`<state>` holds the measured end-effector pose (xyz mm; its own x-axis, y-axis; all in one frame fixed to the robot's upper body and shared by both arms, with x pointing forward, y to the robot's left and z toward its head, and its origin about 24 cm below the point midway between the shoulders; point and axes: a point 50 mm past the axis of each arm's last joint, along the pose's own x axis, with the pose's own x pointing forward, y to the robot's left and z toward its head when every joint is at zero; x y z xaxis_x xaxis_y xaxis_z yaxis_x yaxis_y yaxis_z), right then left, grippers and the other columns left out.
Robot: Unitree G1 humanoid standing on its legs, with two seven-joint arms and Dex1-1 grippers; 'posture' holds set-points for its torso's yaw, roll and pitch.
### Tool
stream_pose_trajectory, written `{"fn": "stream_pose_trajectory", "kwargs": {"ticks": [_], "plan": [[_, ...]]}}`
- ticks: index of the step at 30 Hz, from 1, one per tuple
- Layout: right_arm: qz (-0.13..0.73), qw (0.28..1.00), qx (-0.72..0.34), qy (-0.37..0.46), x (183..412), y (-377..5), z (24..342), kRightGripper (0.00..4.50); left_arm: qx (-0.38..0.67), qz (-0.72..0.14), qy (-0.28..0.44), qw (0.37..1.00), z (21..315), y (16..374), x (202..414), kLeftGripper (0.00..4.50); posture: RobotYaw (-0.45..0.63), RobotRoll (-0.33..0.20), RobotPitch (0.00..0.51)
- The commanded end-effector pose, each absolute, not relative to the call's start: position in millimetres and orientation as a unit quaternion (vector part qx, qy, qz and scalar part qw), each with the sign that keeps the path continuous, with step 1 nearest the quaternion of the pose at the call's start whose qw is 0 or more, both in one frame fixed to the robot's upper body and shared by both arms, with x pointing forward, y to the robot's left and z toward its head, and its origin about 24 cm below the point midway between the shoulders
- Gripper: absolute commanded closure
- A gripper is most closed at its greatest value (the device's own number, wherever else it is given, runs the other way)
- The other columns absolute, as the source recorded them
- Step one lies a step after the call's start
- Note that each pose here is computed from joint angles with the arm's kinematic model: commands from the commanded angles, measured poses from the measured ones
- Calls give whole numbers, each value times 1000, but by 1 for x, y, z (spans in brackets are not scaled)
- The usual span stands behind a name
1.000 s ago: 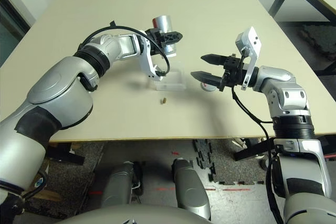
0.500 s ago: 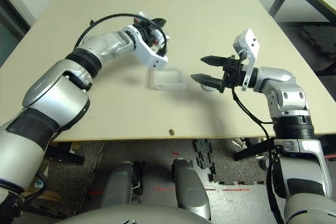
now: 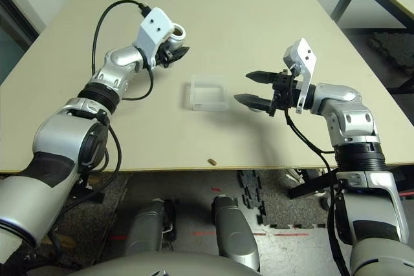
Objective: Pour the medicine from the bottle into the box.
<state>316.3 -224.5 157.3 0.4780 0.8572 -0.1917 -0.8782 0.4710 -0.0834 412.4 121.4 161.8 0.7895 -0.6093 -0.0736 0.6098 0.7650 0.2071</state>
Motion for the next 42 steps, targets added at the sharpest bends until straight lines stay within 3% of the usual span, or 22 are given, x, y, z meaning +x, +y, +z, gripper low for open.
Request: {"fn": "stream_pose_trajectory", "kwargs": {"ticks": [1, 9, 27, 37, 42], "plan": [[514, 850, -92, 73, 316, -224, 152, 0, 64, -317, -6, 946, 159, 127, 411, 1908, -201, 0, 116], [515, 849, -97, 73, 317, -224, 153, 0, -2, -298, -27, 954, 139, 132, 403, 1908, -209, 0, 115], [508, 852, -101, 74, 313, -228, 154, 0, 53, -253, 22, 966, 94, 140, 392, 1908, -238, 0, 124], [508, 852, -102, 76, 313, -229, 154, 0, 60, -238, 50, 968, 85, 141, 391, 1908, -240, 0, 127], [509, 851, -102, 77, 313, -228, 154, 0, 55, -235, 52, 969, 87, 142, 392, 139, -232, 0, 125]]}}
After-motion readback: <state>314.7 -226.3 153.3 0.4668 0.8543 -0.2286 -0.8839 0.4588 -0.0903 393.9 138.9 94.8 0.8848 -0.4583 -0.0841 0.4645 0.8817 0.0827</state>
